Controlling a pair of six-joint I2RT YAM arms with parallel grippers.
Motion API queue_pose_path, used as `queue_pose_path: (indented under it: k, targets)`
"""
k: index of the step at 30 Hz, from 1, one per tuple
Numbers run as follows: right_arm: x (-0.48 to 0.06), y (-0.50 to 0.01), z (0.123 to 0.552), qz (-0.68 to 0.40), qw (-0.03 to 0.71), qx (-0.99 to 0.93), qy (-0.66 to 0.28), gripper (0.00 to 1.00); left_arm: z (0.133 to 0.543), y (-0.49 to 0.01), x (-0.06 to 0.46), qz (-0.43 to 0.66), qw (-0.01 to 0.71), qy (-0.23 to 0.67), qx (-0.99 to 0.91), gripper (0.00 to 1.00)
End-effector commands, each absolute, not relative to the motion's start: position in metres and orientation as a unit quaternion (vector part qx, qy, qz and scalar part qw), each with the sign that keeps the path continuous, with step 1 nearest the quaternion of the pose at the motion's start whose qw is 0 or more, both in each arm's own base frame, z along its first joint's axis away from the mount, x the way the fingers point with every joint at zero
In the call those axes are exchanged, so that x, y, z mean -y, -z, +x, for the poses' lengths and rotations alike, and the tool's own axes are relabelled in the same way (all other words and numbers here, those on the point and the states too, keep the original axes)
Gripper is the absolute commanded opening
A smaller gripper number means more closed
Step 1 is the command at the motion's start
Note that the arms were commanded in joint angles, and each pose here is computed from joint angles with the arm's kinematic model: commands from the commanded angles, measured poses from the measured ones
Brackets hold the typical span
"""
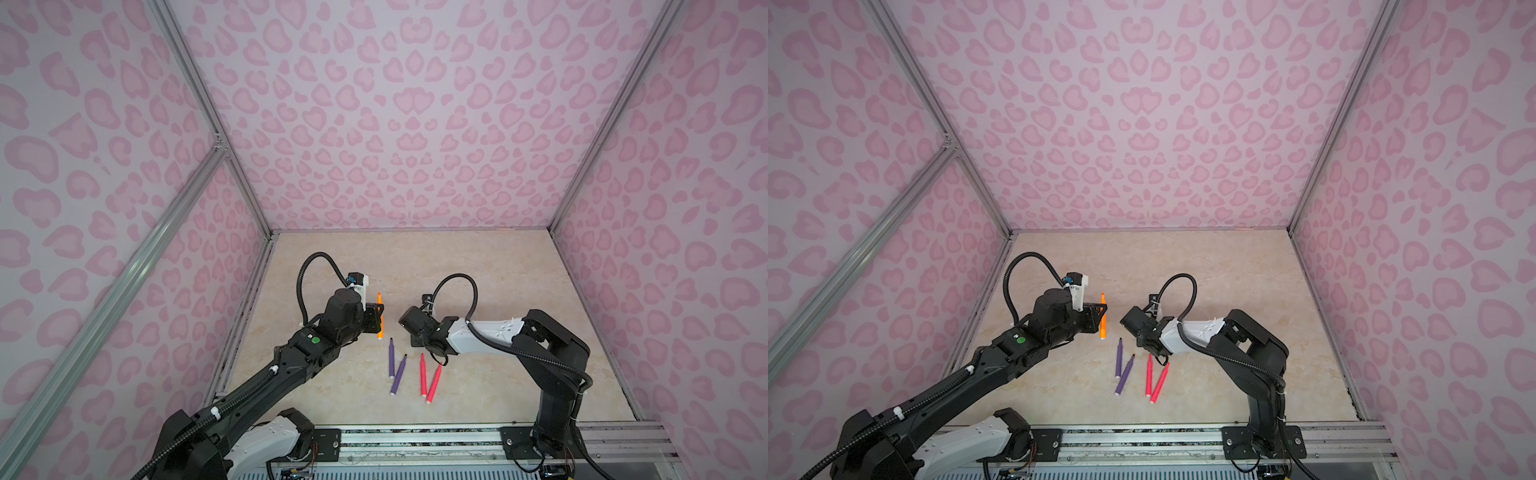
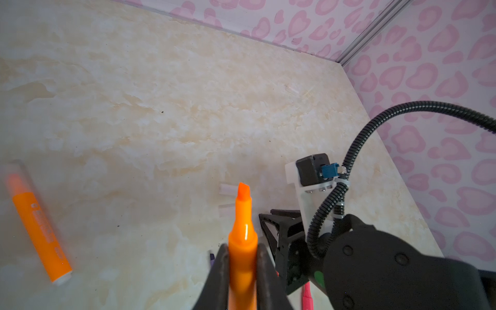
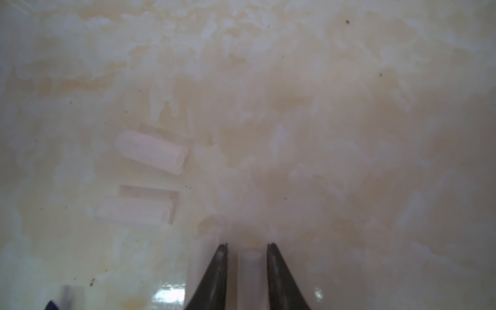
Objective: Insert pens into pen caps
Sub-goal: Pick up the pen cap from the center of the table.
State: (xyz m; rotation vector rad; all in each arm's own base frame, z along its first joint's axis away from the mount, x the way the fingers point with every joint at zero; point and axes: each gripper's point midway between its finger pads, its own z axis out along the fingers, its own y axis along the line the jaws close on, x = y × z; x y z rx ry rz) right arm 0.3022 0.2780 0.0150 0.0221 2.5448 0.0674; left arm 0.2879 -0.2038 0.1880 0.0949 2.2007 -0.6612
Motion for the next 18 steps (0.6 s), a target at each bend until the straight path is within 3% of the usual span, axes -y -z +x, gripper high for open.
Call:
queue_pose_path:
  k: [1, 12, 18]
  targets:
    - [-0.268, 0.001, 0.287, -0.003, 0.255, -0.967, -0.003, 0.21, 0.29, -0.2, 0.208, 0.043, 0.426, 0.274, -0.861, 0.03]
    - [-0.262, -0.007, 0.289, 0.011, 0.27, -0.963, -0.005, 0.13, 0.287, -0.205, 0.215, 0.06, 0.427, 0.29, -0.854, 0.03]
    - [-0.25, -0.064, 0.3, 0.054, 0.328, -0.942, -0.052, 0.09, 0.273, -0.215, 0.236, 0.103, 0.427, 0.335, -0.833, 0.03]
